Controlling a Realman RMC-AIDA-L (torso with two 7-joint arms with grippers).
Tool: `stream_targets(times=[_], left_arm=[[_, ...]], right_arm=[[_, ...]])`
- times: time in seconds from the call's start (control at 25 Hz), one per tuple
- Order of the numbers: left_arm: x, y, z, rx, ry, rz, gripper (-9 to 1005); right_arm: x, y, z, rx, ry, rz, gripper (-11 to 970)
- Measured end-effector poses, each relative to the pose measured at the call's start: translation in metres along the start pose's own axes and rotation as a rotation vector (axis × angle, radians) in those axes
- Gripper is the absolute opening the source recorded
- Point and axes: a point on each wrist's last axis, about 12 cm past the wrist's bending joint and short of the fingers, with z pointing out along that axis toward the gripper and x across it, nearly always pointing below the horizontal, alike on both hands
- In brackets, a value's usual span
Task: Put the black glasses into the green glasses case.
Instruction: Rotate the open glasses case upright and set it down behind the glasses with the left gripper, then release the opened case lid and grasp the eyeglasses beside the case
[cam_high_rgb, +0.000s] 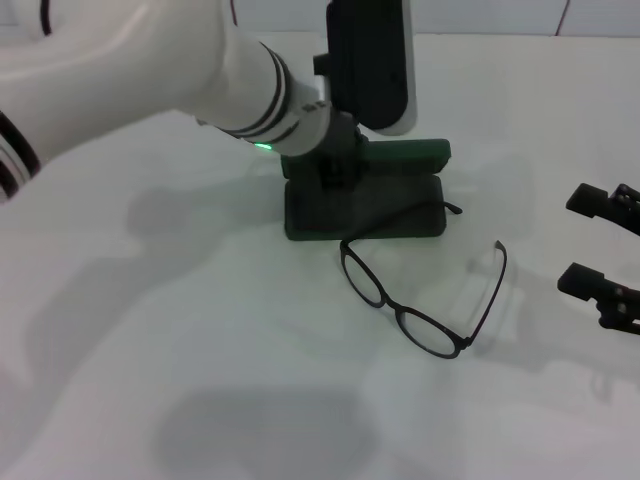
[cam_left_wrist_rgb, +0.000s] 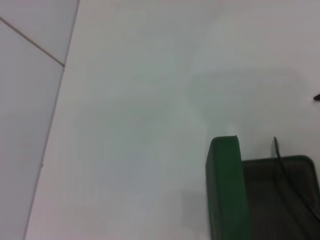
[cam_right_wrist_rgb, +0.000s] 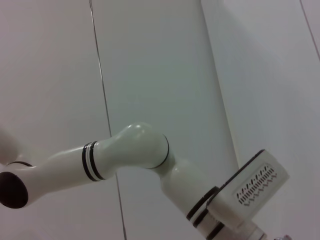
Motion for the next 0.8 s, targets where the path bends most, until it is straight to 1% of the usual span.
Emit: stream_targets(times=[0.36, 0.56, 0.8], left_arm=[[-0.0009, -0.0029, 0.0020, 0.000, -0.001, 0.011, 199], [-0.0013, -0.0028, 0.0022, 0.001, 0.000, 0.016, 276], [-0.0060, -0.0016, -0.0015, 0.001, -0.009, 0.026, 497]], right_arm=[[0.0008, 0.0012, -0.0018, 0.006, 0.000, 0.000, 839], [0.0010, 0.0014, -0.0023, 0.008, -0.001, 0.001, 839], [0.0008, 0.0013, -0.0039, 0.013, 0.001, 0.000, 839]])
